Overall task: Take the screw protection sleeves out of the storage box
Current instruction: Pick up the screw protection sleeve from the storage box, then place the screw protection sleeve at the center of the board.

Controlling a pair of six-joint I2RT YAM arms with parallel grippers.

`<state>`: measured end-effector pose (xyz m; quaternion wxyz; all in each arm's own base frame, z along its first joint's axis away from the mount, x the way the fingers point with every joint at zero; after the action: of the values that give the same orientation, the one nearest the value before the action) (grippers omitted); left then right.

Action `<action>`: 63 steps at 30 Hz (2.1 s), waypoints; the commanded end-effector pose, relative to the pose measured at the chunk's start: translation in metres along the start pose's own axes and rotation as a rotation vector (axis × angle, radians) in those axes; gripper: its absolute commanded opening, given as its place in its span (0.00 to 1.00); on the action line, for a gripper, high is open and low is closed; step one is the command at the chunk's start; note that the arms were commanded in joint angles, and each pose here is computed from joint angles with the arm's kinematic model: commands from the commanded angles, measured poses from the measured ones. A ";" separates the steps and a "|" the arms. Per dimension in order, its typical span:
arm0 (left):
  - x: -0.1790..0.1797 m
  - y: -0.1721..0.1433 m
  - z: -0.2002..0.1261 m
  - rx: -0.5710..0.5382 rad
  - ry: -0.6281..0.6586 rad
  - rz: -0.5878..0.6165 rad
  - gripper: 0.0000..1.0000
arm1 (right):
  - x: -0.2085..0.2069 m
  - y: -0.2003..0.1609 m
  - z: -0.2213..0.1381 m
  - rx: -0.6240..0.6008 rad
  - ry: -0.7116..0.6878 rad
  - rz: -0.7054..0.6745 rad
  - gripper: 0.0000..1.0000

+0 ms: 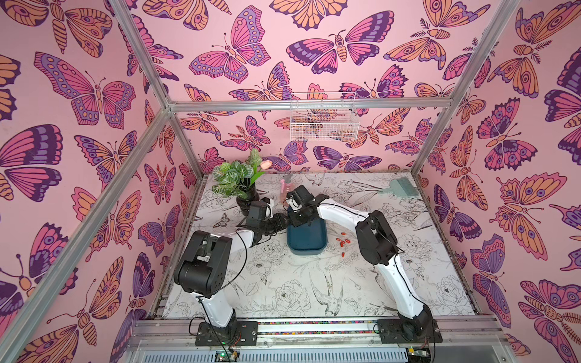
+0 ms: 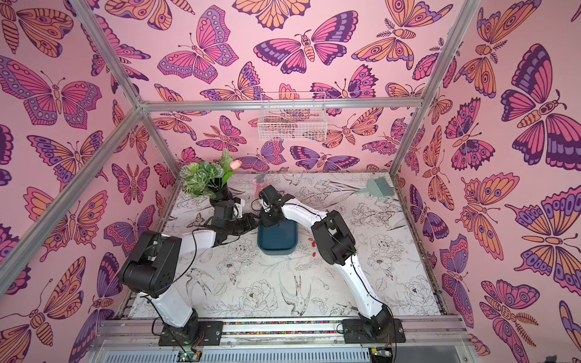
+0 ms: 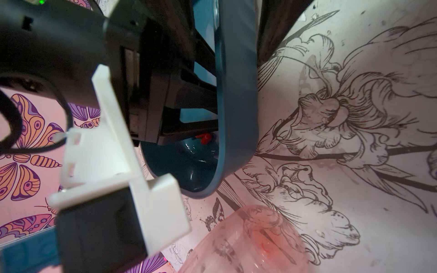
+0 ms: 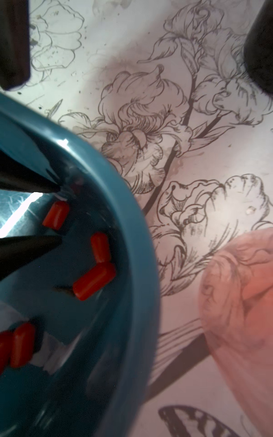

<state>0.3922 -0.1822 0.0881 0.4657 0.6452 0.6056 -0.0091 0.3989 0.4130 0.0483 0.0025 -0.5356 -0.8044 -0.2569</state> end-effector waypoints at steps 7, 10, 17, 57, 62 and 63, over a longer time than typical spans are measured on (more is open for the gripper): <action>0.001 0.003 0.002 0.003 -0.011 -0.006 0.47 | -0.007 -0.008 0.015 0.025 -0.042 -0.018 0.31; 0.001 0.003 0.003 0.003 -0.012 -0.005 0.47 | -0.007 -0.007 0.018 0.022 -0.041 -0.016 0.27; 0.000 0.003 0.003 0.004 -0.014 -0.005 0.47 | -0.006 -0.007 0.023 0.027 -0.033 -0.011 0.15; -0.001 0.004 0.000 -0.006 -0.012 -0.001 0.47 | -0.052 -0.044 -0.146 -0.107 -0.072 0.130 0.02; -0.001 0.004 0.000 -0.005 -0.017 0.001 0.47 | -0.077 -0.064 -0.163 -0.111 -0.092 0.187 0.02; -0.002 0.004 0.000 -0.007 -0.018 0.001 0.47 | -0.081 -0.069 -0.166 -0.108 -0.098 0.194 0.02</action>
<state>0.3923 -0.1817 0.0875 0.4651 0.6448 0.6065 -0.0092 0.3345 0.2686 0.1392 -0.0369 -0.6068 -0.7450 -0.2745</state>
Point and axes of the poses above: each gripper's point midway between its finger pads, its own z axis out along the fingers, its own x axis along the line the jaws close on, y = z × x, the point moved 2 cm from there along -z, back along the fingers, and after that the axes turned 13 degrees about z, right-handed, at the moved point
